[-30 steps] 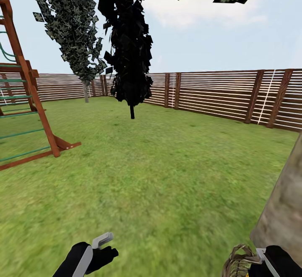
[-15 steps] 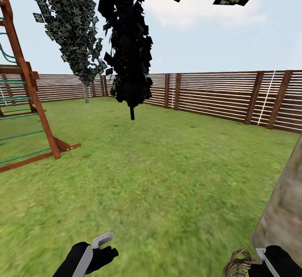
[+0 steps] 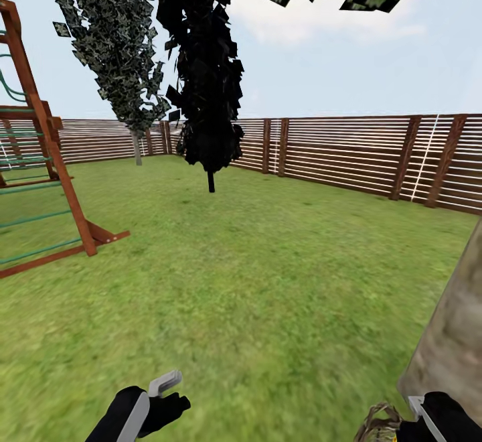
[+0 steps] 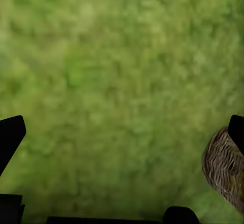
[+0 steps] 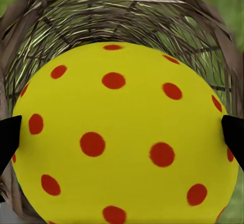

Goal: Take the three Easter eggs out of the wicker basket on the lawn in the garden, then place them on the lawn next to a single tree (choose any tree) so that all three eggs are next to the same tree and none are left in the basket.

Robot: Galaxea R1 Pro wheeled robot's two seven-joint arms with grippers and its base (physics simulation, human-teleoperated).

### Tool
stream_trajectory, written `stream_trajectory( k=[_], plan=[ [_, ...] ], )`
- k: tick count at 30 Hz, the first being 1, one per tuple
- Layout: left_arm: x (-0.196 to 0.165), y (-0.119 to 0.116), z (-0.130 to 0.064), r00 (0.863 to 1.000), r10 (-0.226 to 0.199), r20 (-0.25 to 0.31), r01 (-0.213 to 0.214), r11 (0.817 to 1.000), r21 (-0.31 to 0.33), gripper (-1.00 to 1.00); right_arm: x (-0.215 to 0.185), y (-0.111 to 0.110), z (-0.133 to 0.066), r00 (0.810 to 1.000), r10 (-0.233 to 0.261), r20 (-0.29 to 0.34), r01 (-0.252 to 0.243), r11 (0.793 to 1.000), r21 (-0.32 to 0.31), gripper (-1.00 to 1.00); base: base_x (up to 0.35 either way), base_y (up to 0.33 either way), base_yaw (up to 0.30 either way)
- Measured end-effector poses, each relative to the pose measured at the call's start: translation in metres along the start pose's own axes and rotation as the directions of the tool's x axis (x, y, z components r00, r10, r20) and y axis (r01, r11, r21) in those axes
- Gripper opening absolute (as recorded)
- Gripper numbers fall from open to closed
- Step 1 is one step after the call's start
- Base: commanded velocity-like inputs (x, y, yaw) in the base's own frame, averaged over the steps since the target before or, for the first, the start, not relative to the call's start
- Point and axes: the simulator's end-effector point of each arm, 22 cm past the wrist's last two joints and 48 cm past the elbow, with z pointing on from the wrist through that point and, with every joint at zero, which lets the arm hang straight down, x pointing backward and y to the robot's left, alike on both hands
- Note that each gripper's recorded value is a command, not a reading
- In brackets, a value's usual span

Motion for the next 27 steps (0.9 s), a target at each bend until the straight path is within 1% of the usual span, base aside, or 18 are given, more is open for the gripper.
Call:
stream_trajectory(
  k=[14, 18, 27],
  plan=[
    [-0.01, -0.008, -0.022, 1.0, 0.0, -0.002, 0.0, 1.0, 0.0, 1.0, -0.008, -0.004, -0.025, 1.0, 0.0, 0.0, 0.0, 1.0, 0.0, -1.0, 0.0, 0.0, 0.0],
    [-0.006, -0.009, -0.026, 1.0, -0.002, -0.018, 0.002, 1.0, -0.004, 1.0, -0.01, -0.006, -0.032, 1.0, 0.0, 0.0, 0.0, 1.0, 0.0, -1.0, 0.0, 0.0, 0.0],
    [-0.011, -0.014, -0.04, 1.0, -0.002, -0.02, 0.001, 1.0, -0.006, 1.0, -0.015, -0.008, -0.047, 1.0, 0.0, 0.0, 0.0, 1.0, 0.0, -1.0, 0.0, 0.0, 0.0]
  ],
)
